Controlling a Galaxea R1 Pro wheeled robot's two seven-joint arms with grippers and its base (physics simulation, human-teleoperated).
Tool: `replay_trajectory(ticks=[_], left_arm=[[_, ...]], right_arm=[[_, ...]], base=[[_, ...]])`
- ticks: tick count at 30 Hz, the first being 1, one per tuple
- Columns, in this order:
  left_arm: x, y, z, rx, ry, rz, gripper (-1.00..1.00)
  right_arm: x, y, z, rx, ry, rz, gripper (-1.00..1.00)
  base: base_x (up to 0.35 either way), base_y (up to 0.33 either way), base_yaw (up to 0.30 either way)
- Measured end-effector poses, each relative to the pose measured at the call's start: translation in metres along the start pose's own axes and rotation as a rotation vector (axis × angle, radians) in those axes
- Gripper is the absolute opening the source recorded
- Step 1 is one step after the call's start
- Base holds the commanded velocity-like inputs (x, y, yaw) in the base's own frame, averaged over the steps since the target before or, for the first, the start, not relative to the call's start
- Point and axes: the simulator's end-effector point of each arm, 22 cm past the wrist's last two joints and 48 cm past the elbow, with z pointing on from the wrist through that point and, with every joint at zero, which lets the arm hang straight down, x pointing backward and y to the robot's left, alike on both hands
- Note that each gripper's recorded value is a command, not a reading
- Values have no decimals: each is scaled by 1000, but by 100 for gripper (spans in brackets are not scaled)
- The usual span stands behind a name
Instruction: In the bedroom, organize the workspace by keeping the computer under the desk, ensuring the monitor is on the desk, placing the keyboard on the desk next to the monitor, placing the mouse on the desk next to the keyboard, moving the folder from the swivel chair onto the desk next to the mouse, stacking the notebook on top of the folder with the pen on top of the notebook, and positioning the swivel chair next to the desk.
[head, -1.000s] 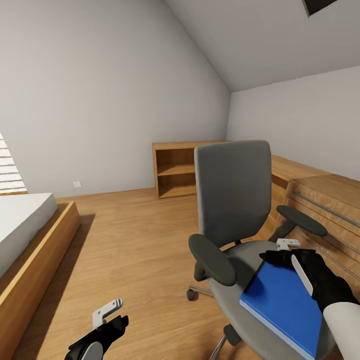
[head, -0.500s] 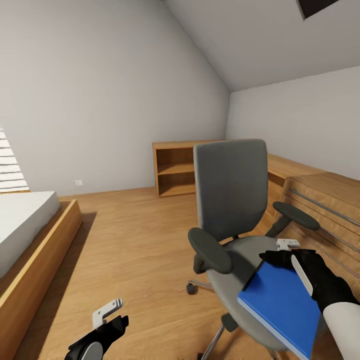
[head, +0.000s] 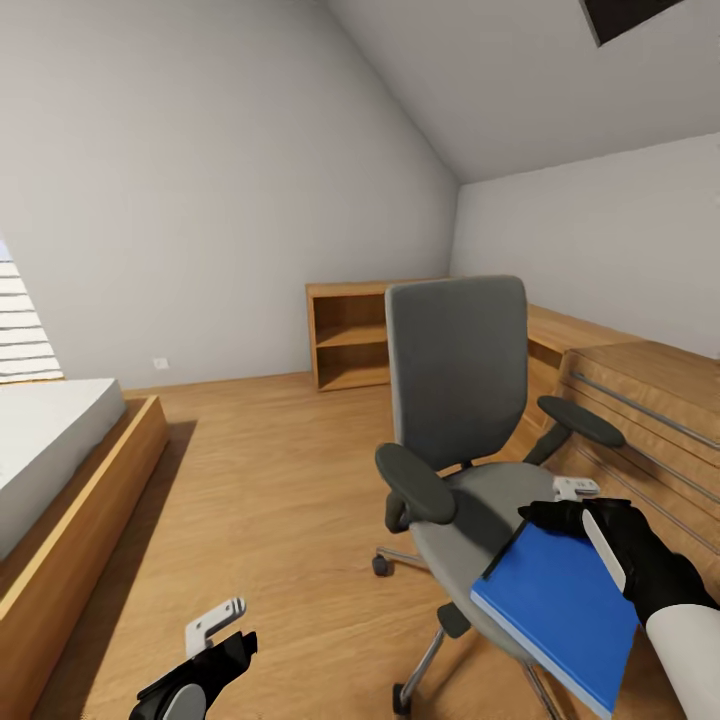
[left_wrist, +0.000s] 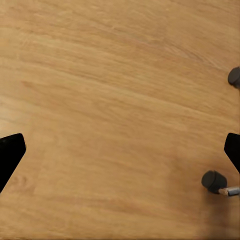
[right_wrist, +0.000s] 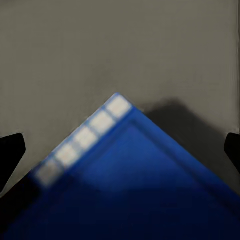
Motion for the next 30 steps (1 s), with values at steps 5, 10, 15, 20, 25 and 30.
replay_trajectory(ticks=[5,10,15,20,25,30], left_arm=[[0,0,0,1,0,0,100],[2,2,1,-5,6,1,100],[3,2,1,-6,5,1,100],[1,1,-1,-3,1,1,100],[-1,0,-2,1,-4,0,100],[1,1,-2,-2,-3,1,100]], right_arm=[[0,0,0,-1,-1,1,100],[-3,3,-1,-7,-7,2,100],[-5,3,-3,-9,-14,3,100],[-13,4,-8,-11,-32,1,100],[-21,6,-13,-14,-51,-1,100],[-25,6,-17,-15,-61,0,100]], base=[[-39,0,0],[-3,0,0],[0,0,0],[0,0,0],[0,0,0],[0,0,0]])
